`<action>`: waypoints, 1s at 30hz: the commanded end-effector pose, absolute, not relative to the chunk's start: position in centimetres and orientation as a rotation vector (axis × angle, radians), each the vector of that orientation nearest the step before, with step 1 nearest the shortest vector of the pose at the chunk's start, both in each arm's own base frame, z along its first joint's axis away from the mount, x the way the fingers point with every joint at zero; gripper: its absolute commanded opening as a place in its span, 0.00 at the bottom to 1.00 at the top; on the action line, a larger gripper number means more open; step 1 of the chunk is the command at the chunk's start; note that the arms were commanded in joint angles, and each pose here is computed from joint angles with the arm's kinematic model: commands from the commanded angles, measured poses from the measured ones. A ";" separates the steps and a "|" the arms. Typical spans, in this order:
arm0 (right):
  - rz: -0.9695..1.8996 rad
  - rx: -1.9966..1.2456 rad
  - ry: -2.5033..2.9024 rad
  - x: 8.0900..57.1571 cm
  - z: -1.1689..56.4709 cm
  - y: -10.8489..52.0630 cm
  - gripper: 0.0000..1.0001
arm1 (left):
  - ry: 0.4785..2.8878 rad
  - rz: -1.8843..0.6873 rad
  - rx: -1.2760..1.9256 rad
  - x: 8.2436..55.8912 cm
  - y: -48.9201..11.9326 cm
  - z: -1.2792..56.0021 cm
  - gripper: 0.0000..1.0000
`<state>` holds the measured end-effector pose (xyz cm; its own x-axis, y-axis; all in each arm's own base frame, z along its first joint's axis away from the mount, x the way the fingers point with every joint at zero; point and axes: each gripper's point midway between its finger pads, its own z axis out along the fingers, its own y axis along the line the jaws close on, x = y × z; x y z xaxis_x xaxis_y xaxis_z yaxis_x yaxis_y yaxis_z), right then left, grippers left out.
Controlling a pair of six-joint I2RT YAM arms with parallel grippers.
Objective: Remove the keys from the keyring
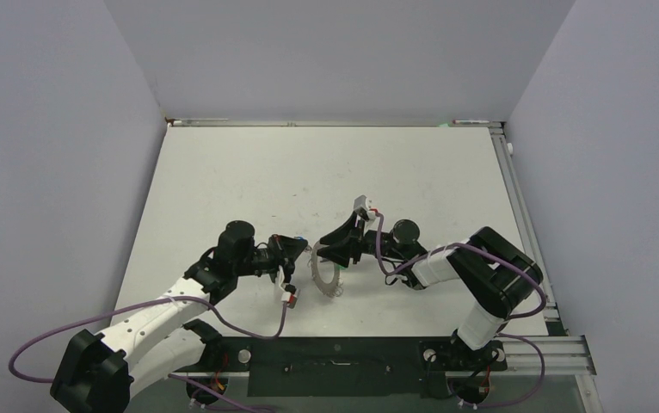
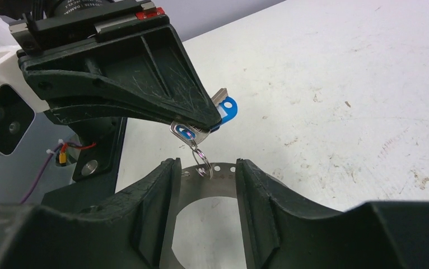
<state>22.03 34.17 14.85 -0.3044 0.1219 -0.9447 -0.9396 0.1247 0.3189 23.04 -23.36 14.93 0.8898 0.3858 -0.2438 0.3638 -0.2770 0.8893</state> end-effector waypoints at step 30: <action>1.206 -1.437 1.269 23.2 15.6 35.9 0.09 | 0.447 0.066 1.881 23.5 -23.6 18.1 0.00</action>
